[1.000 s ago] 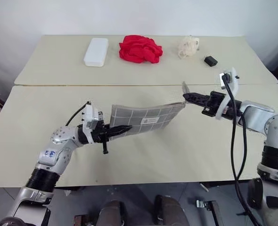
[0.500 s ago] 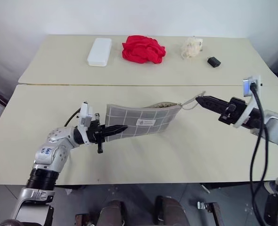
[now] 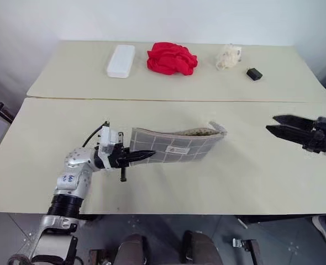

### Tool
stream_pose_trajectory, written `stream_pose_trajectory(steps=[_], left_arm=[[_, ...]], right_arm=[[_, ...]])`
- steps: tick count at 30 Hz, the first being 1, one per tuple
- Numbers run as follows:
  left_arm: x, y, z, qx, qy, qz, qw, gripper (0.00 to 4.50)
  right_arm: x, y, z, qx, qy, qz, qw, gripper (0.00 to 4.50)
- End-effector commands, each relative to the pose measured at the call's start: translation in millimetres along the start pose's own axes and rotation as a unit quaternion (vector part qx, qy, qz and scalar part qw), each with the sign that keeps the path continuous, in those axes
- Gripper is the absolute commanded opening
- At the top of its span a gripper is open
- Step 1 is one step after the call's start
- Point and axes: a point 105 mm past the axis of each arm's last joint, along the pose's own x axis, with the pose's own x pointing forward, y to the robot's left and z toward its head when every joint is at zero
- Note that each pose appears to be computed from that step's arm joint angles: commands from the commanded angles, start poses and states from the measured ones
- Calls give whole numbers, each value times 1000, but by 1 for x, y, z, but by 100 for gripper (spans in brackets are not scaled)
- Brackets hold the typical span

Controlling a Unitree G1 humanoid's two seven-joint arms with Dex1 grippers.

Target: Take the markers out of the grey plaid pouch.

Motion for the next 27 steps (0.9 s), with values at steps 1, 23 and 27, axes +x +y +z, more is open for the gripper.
stream_pose_trajectory(steps=[1, 23, 27], left_arm=[[11, -5, 3, 48, -9, -21, 999, 0], [17, -14, -19, 59, 10, -8, 998, 0], [19, -13, -19, 58, 9, -7, 998, 0]], right_arm=[[24, 36, 19, -68, 5, 77, 995, 398], [88, 94, 15, -242, 69, 146, 957, 1], [90, 98, 1, -245, 100, 164, 950, 1]])
